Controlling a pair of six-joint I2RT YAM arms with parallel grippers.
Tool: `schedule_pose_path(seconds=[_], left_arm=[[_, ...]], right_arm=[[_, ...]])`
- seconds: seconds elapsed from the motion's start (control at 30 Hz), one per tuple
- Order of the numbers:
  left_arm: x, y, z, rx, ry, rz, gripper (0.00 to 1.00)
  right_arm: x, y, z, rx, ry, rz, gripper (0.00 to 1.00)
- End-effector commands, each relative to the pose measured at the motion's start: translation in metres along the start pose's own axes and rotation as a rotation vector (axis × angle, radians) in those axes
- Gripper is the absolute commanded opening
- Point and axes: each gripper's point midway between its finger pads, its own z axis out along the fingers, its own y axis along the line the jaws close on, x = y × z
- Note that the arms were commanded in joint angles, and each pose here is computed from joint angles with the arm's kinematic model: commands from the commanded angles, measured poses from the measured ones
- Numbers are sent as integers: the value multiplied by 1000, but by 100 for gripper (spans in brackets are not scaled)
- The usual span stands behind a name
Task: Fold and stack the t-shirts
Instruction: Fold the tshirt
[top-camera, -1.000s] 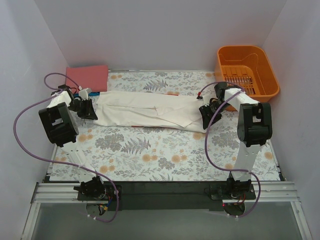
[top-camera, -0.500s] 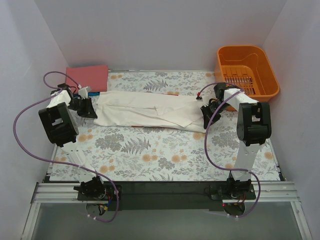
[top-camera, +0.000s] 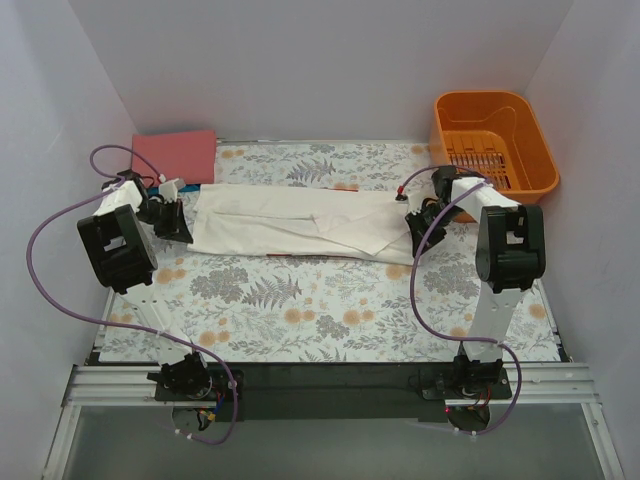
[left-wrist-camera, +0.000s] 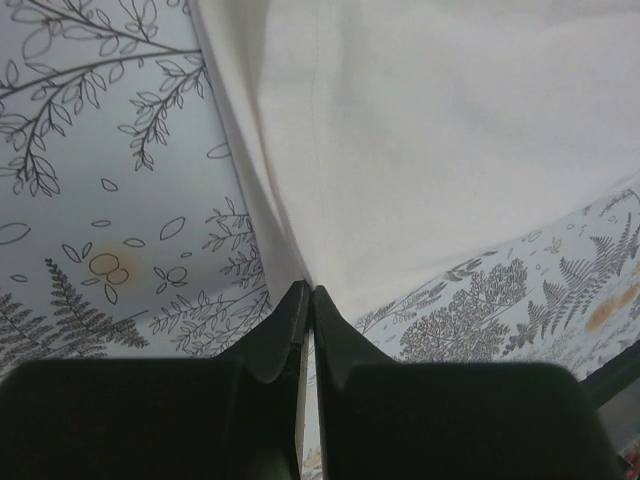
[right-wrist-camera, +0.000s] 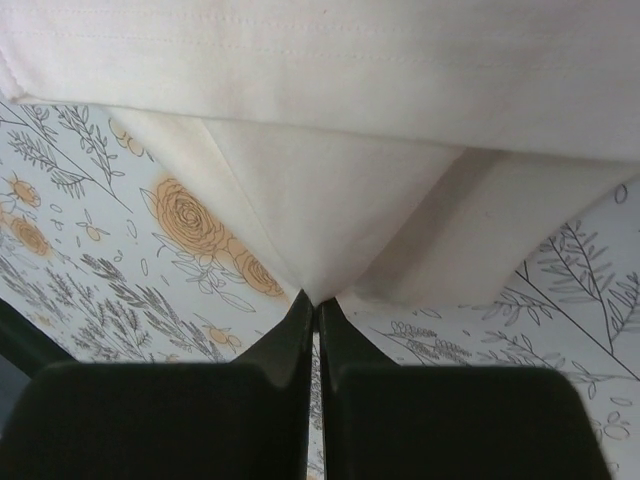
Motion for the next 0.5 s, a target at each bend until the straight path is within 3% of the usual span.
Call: schedule_pose_path(seconds=[0.0, 0.3, 0.47], left_arm=[[4, -3, -33, -68, 11, 59, 0], [64, -8, -23, -87, 103, 61, 0], [91, -8, -10, -88, 144, 38, 0]], right_arm=[[12, -3, -26, 61, 19, -37, 1], [65, 7, -23, 49, 154, -74, 1], [68, 8, -16, 48, 145, -61, 1]])
